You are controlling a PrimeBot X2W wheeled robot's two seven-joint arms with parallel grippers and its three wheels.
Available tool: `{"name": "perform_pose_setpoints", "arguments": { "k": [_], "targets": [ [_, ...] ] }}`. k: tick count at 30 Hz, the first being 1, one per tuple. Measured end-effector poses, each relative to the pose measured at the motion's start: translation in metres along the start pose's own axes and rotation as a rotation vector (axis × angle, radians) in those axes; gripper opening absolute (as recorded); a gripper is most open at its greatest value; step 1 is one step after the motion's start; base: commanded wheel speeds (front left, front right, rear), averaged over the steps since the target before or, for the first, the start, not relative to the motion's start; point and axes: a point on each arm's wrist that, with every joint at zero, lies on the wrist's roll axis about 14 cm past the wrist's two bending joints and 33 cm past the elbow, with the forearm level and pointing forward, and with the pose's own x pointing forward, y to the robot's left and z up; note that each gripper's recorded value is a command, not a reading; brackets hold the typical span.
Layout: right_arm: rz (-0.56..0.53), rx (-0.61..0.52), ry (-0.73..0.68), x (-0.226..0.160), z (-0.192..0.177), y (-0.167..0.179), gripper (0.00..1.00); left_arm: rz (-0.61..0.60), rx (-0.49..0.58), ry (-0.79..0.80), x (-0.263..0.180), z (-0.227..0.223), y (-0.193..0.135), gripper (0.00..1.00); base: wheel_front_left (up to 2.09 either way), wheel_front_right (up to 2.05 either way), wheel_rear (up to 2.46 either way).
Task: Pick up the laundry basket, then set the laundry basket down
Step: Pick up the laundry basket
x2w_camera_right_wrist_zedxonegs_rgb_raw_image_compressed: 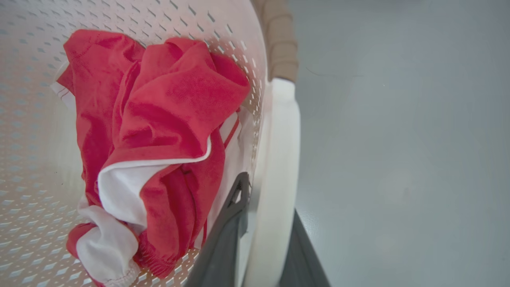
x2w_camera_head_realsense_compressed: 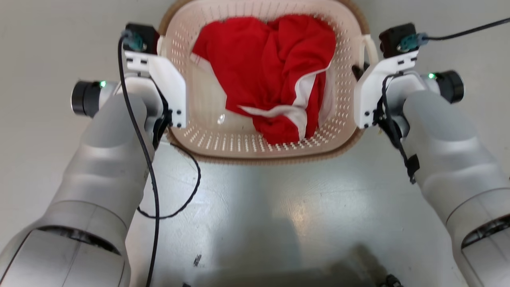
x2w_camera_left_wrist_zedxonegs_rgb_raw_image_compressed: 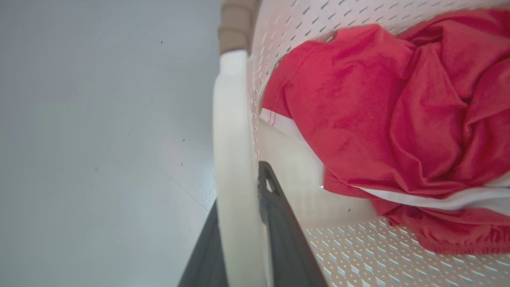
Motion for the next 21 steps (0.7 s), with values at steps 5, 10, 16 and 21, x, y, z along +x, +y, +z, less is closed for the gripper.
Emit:
{"name": "perform_pose_setpoints", "arguments": {
  "k": [5, 10, 16, 21],
  "targets": [
    [0.01, 0.012, 0.01, -0.021, -0.003, 0.007, 0.0, 0.009, -0.013, 0.011, -0.02, -0.003, -0.001, 0.0, 0.0, 0.0, 0.0],
    [0.01, 0.007, 0.011, -0.05, -0.003, 0.011, 0.0, 0.008, -0.02, 0.028, -0.046, -0.007, -0.007, 0.0, 0.0, 0.0, 0.0],
    [0.005, 0.01, -0.007, -0.09, -0.001, 0.017, 0.0, 0.006, -0.022, 0.025, -0.083, -0.007, -0.017, 0.0, 0.0, 0.0, 0.0],
    [0.001, 0.005, -0.012, -0.122, -0.008, 0.023, 0.0, -0.001, -0.025, 0.029, -0.114, -0.018, -0.029, 0.0, 0.0, 0.0, 0.0]
  ]
}}
